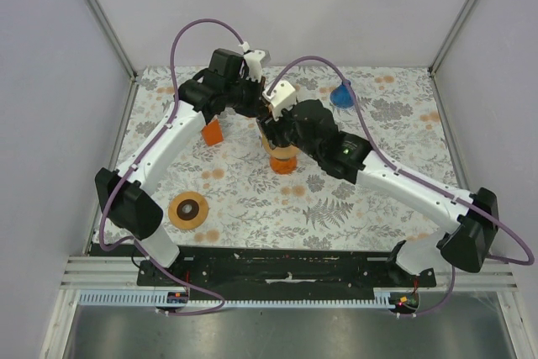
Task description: Place the coffee filter in the dripper
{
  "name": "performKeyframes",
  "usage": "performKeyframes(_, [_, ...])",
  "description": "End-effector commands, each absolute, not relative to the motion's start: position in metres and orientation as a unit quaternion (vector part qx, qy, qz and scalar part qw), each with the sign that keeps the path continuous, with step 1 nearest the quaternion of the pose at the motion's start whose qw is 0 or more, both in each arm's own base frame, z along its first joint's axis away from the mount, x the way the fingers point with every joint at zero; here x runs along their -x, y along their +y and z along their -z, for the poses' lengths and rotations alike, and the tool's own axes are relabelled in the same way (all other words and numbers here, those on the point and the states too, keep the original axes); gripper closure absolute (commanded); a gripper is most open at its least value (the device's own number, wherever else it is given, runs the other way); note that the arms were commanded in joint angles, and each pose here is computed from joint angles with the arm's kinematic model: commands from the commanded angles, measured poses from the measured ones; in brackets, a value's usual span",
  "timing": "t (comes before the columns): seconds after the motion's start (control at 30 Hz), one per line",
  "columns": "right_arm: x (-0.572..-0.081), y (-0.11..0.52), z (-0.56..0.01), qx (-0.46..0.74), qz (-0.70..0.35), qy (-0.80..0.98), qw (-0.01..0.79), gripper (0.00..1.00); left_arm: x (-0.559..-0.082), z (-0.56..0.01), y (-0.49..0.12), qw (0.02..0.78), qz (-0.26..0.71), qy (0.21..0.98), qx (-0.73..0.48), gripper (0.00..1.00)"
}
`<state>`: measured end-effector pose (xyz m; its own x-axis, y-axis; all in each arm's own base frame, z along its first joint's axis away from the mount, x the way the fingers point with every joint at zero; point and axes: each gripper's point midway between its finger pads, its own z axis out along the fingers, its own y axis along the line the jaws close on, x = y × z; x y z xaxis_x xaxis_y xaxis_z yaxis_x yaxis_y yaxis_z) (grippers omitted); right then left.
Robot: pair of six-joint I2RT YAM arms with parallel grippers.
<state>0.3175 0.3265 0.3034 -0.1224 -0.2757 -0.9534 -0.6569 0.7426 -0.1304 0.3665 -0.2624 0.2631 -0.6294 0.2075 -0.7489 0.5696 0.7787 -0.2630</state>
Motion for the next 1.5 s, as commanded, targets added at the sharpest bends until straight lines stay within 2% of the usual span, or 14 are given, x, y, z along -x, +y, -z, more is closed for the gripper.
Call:
performKeyframes(0.0, [-0.338, 0.318, -0.332, 0.240, -0.091, 0.715, 0.651, 0.35, -0.360, -0.284, -0.266, 0.382, 0.268, 0.860, -0.209, 0.98])
performKeyframes(0.1, [-0.348, 0.308, -0.330, 0.207, -0.051, 0.715, 0.666, 0.38, -0.360, -0.288, -0.265, 0.387, 0.268, 0.858, -0.207, 0.98])
performKeyframes(0.4, [-0.360, 0.299, -0.309, 0.203, 0.013, 0.727, 0.656, 0.59, -0.360, -0.292, -0.263, 0.392, 0.266, 0.856, -0.209, 0.98])
performKeyframes(0.63, [-0.356, 0.279, -0.330, 0.180, 0.016, 0.723, 0.667, 0.61, -0.360, -0.292, -0.260, 0.397, 0.259, 0.855, -0.210, 0.98])
performKeyframes(0.77, [-0.357, 0.272, -0.329, 0.192, 0.014, 0.727, 0.659, 0.68, -0.360, -0.295, -0.259, 0.401, 0.258, 0.854, -0.210, 0.98])
performKeyframes(0.9, [-0.365, 0.266, -0.314, 0.196, 0.014, 0.758, 0.622, 0.68, -0.360, -0.297, -0.259, 0.404, 0.258, 0.852, -0.210, 0.98])
performKeyframes(1.07, [-0.363, 0.267, -0.319, 0.197, 0.007, 0.756, 0.624, 0.68, -0.359, -0.296, -0.259, 0.404, 0.257, 0.852, -0.211, 0.98])
performKeyframes(1.27, [-0.354, 0.290, -0.320, 0.256, -0.047, 0.742, 0.617, 0.68, -0.360, -0.296, -0.259, 0.403, 0.258, 0.852, -0.210, 0.98])
performKeyframes(1.47, [-0.361, 0.299, -0.314, 0.267, -0.046, 0.742, 0.613, 0.66, -0.358, -0.296, -0.261, 0.400, 0.264, 0.851, -0.212, 0.98])
